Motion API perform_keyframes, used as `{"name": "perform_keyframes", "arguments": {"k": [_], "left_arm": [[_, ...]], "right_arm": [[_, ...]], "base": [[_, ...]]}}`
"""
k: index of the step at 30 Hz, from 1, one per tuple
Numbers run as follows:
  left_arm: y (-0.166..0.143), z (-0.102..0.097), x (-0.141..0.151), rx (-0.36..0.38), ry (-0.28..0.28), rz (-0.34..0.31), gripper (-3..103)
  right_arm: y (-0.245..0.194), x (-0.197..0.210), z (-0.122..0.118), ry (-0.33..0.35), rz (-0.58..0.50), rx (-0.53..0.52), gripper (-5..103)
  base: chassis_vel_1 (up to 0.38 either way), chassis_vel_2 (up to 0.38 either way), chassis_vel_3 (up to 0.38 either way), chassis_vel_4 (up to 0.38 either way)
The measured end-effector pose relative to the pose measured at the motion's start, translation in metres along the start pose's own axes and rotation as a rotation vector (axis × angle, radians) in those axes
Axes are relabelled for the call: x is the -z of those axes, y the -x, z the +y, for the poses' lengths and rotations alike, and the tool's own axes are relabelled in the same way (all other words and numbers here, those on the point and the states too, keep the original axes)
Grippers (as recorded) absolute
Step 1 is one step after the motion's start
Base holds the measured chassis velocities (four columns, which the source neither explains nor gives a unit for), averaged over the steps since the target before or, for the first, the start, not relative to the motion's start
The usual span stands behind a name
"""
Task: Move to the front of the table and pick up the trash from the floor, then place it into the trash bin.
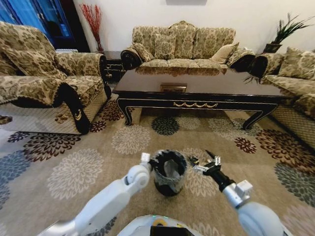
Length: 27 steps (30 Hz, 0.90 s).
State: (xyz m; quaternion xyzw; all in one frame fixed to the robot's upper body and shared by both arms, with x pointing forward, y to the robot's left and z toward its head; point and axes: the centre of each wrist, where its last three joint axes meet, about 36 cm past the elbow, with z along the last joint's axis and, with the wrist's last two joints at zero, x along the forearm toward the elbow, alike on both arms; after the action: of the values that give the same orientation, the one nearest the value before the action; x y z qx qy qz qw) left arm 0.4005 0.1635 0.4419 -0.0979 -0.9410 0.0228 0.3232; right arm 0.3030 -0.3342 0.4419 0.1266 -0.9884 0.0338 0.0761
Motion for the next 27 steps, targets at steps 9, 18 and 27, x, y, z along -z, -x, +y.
{"name": "perform_keyframes", "arguments": {"k": [9,18,27], "left_arm": [[-0.025,0.052,-0.014,0.085,-0.026,-0.023,3],[-0.036,0.056,-0.029,0.082,-0.036,-0.016,3],[-0.044,0.051,-0.042,0.092,-0.057,0.008,3]], "right_arm": [[0.063,-0.063,-0.051,0.067,0.093,-0.121,100],[0.1,-0.146,-0.102,0.049,0.215,-0.222,100],[0.131,-0.203,-0.133,0.033,0.296,-0.223,100]], "base": [[0.0,0.0,0.0,0.0],[0.0,0.0,0.0,0.0],[0.0,0.0,0.0,0.0]]}}
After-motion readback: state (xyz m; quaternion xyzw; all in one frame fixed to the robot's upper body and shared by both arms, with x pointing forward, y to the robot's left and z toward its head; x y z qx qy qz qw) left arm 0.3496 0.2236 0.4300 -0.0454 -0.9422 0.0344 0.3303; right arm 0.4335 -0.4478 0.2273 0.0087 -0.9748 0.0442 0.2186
